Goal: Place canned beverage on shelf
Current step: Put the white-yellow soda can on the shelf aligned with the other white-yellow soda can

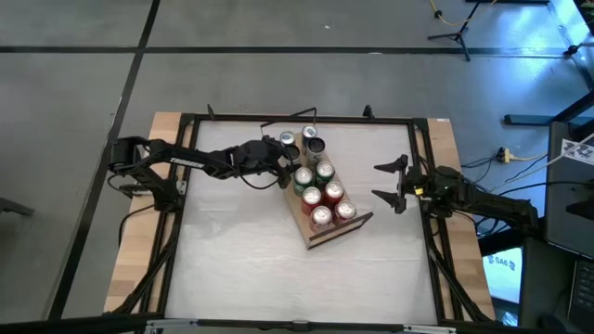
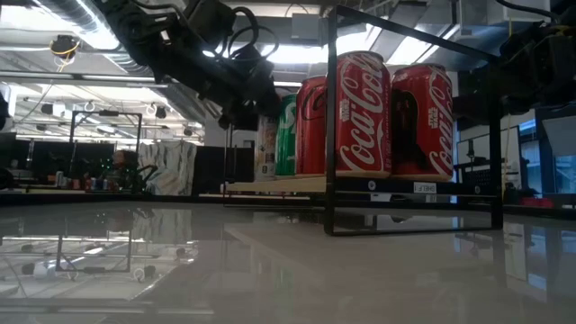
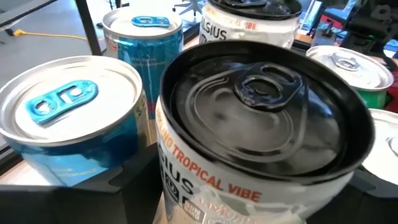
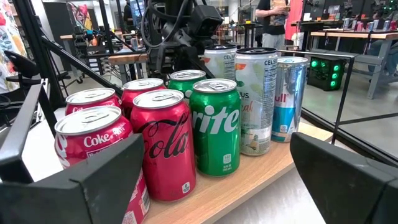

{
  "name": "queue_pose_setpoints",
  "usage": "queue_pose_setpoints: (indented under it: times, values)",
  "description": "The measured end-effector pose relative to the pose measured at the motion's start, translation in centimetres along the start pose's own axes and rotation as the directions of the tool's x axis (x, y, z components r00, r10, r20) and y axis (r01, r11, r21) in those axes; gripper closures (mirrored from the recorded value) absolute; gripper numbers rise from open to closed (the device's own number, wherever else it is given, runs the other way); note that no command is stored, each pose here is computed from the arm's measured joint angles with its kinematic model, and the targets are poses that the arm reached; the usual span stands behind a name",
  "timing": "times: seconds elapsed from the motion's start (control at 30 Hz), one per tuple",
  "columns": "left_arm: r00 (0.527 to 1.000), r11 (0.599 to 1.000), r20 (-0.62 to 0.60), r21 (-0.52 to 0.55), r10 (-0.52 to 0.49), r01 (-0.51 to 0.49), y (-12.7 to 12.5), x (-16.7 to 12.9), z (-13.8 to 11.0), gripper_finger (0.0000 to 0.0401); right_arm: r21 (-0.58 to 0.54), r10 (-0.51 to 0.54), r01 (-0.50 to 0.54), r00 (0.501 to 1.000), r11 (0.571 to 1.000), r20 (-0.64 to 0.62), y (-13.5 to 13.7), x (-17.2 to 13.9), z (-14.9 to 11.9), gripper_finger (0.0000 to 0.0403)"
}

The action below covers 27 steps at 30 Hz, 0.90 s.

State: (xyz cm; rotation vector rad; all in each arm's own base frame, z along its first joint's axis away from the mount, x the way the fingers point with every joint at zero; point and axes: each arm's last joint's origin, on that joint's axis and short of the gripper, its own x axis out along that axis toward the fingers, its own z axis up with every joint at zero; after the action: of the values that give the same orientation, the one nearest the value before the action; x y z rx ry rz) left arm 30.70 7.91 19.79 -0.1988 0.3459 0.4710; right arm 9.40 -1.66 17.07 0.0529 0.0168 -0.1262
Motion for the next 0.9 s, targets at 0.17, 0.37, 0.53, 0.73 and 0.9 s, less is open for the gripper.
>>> queue_pose_setpoints:
  times: [0.17,0.37,0.53,0.73,0.9]
  values:
    - [1.0,1.0,0.003,-0.001,-0.014,0.014,-0.05,0.0,0.05,0.0105,0.0,0.0,0.0,1.0,1.0,-0.001,0.0,0.0,-0.01,0.0004]
    - [1.0,1.0,0.003,-0.001,-0.014,0.014,-0.05,0.0,0.04,0.0098,0.0,0.0,0.0,1.0,1.0,0.0,0.0,0.0,0.0,0.0004]
    - [1.0,1.0,0.002,-0.001,-0.014,0.014,-0.04,0.0,0.03,0.0057,0.0,0.0,0.0,1.0,1.0,0.0,0.0,0.0,0.0,0.0004]
    - [1.0,1.0,-0.001,0.0,-0.012,0.012,-0.03,-0.08,0.04,0.0016,0.0,0.0,0.0,1.0,1.0,0.0,0.0,0.0,0.0,0.0004]
    - [1.0,1.0,-0.001,0.0,-0.012,0.012,-0.03,-0.08,0.03,0.0011,0.0,0.0,0.0,1.0,1.0,0.0,0.0,0.0,0.0,0.0004]
